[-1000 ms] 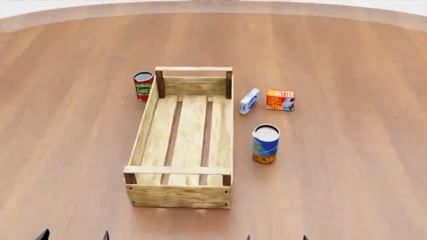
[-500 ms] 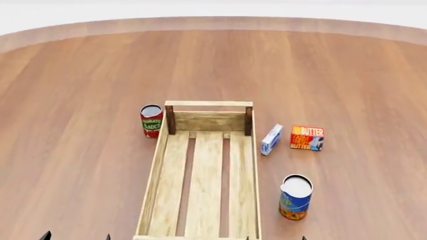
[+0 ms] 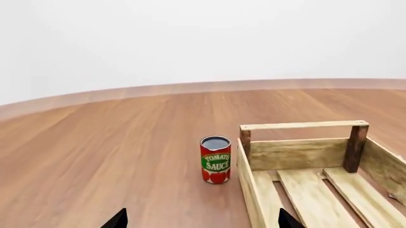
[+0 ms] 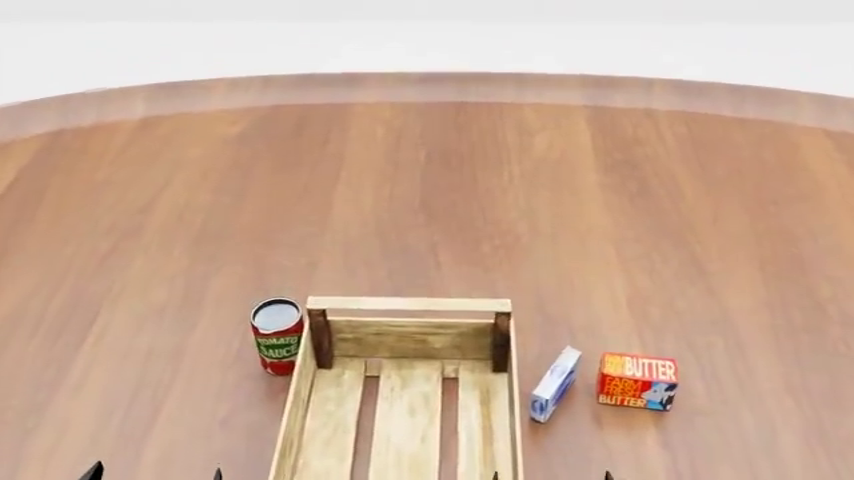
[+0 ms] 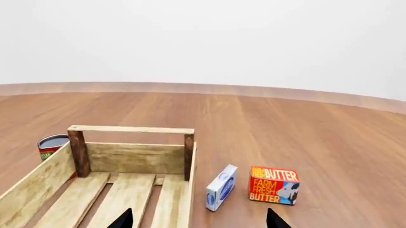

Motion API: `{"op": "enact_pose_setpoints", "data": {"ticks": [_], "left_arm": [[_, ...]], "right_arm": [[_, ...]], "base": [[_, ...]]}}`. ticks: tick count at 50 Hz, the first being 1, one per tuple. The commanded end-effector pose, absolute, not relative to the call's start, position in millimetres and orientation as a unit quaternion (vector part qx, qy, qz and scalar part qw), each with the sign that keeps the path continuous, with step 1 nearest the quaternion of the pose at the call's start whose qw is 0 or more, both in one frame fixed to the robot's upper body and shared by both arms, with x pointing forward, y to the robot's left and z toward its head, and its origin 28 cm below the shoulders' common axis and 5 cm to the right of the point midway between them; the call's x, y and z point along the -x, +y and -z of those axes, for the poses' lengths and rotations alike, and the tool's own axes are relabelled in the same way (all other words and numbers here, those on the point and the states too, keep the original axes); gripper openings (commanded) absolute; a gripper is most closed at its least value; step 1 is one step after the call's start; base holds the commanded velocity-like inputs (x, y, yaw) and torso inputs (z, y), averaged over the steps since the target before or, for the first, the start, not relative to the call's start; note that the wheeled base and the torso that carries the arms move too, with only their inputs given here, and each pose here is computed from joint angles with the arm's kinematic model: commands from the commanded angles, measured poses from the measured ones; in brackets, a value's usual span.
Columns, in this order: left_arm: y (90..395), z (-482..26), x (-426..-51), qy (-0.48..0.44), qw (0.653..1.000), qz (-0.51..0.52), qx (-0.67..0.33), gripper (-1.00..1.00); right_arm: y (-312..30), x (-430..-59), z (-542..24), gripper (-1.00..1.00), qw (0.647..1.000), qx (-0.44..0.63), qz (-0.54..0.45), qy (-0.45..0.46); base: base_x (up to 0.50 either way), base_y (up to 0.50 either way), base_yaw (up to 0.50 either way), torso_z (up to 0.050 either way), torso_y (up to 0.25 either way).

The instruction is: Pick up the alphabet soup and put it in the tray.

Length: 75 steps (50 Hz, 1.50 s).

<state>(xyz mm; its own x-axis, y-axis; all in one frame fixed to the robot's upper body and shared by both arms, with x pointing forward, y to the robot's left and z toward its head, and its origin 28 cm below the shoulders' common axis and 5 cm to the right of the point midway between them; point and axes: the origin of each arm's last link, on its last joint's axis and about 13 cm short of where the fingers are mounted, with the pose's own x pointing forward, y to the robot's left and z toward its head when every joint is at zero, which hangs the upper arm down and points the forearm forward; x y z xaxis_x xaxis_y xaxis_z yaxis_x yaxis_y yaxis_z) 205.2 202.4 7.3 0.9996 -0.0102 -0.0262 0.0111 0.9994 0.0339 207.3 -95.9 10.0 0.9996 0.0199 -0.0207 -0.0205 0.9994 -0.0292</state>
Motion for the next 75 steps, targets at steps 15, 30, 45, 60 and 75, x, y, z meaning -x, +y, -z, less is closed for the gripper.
{"op": "enact_pose_setpoints", "data": {"ticks": [15,30,45,60,75], "left_arm": [[202.3,-6.1,-204.6,0.013,1.0,0.005,-0.021,1.0],[202.4,-5.8,-203.5,0.016,1.0,0.005,-0.016,1.0],[202.8,-5.4,-203.6,0.017,1.0,0.004,-0.013,1.0],[203.3,-5.8,-203.6,0.018,1.0,0.002,-0.013,1.0],[203.2,-5.5,-203.6,0.018,1.0,0.002,-0.013,1.0]], "right_arm": [[-95.7,-206.3,-9.0,1.0,0.999,0.0,-0.007,0.034],[-100.4,-215.0,-75.0,1.0,0.99,-0.001,-0.059,0.126],[-121.8,-200.8,-111.3,1.0,0.977,0.01,-0.094,0.192],[-140.1,-190.4,-113.6,1.0,0.974,0.008,-0.066,0.217],[-151.6,-177.3,-100.0,1.0,0.971,-0.002,-0.042,0.234]], "base": [[0.17,0.0,0.0,0.0,0.001],[0.0,0.0,0.0,0.0,0.0],[0.0,0.0,0.0,0.0,0.0],[0.0,0.0,0.0,0.0,0.0],[0.0,0.0,0.0,0.0,0.0]]}}
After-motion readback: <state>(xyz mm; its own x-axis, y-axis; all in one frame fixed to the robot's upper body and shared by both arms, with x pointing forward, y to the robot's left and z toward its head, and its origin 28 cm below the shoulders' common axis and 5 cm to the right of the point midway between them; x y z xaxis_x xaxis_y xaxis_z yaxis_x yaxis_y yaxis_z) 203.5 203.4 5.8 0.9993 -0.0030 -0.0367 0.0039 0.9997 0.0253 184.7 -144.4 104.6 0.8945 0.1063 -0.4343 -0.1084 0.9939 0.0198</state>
